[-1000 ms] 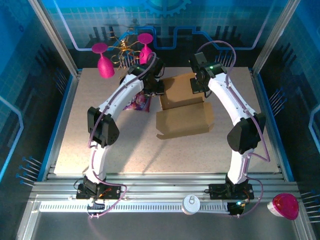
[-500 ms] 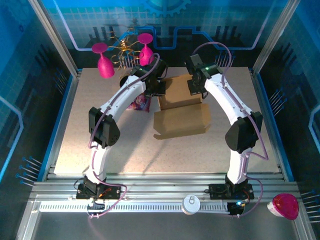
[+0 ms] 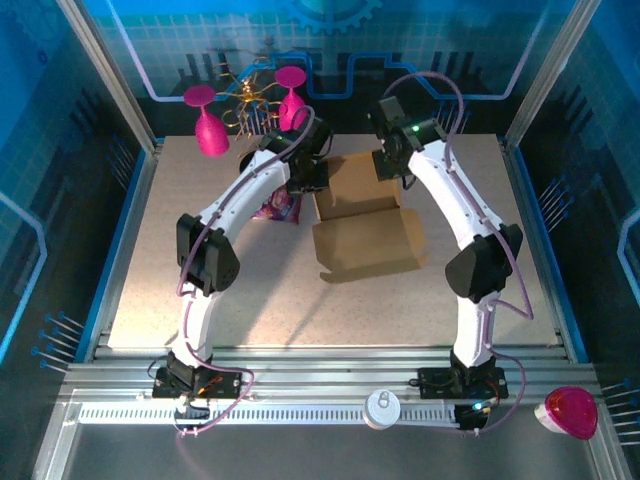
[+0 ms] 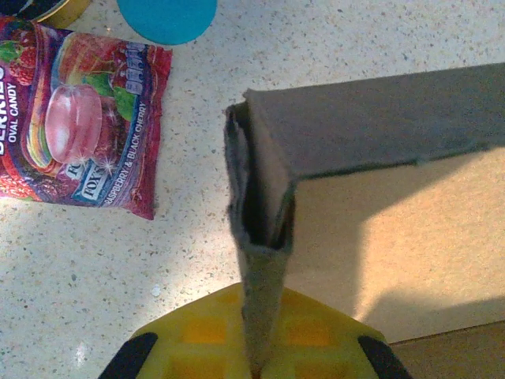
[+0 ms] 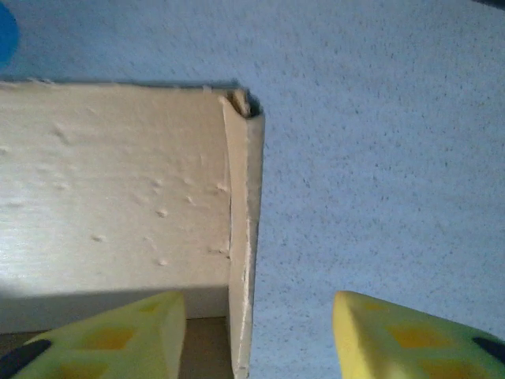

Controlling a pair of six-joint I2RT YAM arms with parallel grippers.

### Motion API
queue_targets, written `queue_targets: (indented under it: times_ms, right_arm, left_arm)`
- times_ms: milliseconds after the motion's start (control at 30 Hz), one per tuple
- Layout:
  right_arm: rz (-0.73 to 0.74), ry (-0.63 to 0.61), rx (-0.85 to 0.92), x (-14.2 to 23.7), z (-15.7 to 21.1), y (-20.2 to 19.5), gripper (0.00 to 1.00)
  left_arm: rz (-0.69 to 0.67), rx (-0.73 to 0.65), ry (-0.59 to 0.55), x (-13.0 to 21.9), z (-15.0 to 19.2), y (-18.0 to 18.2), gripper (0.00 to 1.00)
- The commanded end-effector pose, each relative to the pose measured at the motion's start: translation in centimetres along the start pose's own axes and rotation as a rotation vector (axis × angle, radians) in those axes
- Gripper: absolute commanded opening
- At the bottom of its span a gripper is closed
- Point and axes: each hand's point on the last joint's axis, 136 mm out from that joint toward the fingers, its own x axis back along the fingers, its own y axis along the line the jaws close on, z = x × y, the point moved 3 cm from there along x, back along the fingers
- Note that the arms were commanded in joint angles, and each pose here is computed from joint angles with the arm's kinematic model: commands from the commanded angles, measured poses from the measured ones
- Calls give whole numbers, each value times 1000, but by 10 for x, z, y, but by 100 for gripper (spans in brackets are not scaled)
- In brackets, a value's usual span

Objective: Fold the paper box

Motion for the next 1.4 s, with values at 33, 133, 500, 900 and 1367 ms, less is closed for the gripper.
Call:
queue_targets:
  times_ms: [33, 133, 500, 900, 1367]
  right_arm:
    - [-77, -22, -92, 41, -9, -11, 68]
    - [-127, -23, -223, 59, -8, -28, 71]
    - [-284, 99, -724, 96, 83, -65, 66]
    - [-601, 185, -946, 56, 133, -13, 57]
    - [-502, 227, -922, 27, 138, -13, 31]
  left_arm:
    - [48, 153, 7, 5, -6, 0, 0]
    - [53, 242, -4, 4, -10, 0, 0]
    - [-7, 442, -20, -2, -11, 9, 0]
    - [-5, 468, 5, -8, -10, 6, 0]
    - [11, 466, 16, -2, -7, 5, 0]
